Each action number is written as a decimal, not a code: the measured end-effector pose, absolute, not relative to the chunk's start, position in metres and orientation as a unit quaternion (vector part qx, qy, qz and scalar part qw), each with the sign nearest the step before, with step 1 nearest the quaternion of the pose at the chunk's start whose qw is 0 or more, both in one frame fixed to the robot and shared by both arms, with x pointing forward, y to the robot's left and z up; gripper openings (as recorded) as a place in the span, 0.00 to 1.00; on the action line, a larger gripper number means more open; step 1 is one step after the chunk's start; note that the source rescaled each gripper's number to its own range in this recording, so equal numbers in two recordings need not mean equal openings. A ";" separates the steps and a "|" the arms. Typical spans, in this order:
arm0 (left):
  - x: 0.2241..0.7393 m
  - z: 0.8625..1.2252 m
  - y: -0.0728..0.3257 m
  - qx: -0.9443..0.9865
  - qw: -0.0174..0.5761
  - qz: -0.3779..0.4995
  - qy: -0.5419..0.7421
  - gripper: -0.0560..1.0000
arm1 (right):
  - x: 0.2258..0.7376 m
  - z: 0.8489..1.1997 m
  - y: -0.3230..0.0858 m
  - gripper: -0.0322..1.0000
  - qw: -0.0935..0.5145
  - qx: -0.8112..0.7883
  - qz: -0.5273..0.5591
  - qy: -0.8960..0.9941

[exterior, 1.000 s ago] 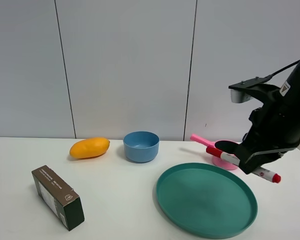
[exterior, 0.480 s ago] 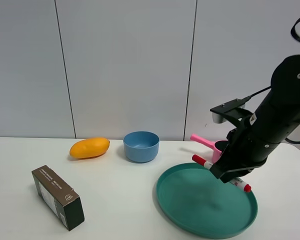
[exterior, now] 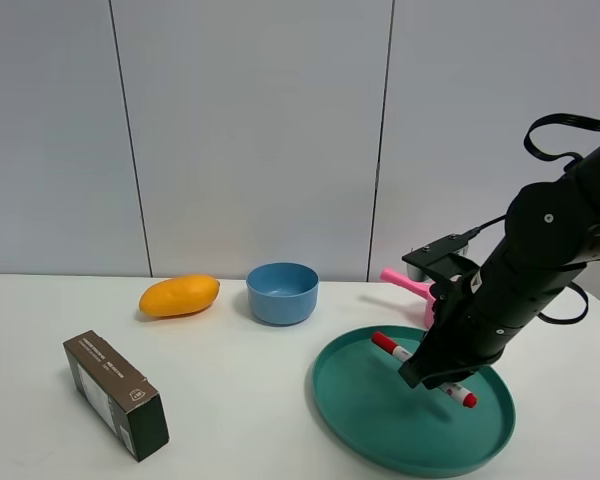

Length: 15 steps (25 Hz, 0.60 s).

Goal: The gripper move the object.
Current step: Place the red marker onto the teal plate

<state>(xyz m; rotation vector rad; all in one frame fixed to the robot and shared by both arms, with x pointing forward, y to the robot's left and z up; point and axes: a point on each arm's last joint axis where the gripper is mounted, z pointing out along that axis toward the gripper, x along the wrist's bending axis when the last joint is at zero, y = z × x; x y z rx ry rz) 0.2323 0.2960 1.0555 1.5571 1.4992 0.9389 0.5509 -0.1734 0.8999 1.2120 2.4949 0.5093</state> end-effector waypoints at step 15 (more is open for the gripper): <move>0.232 1.055 0.296 0.610 0.383 0.368 0.588 1.00 | 0.553 0.879 -0.170 0.39 0.152 0.424 0.171 0.876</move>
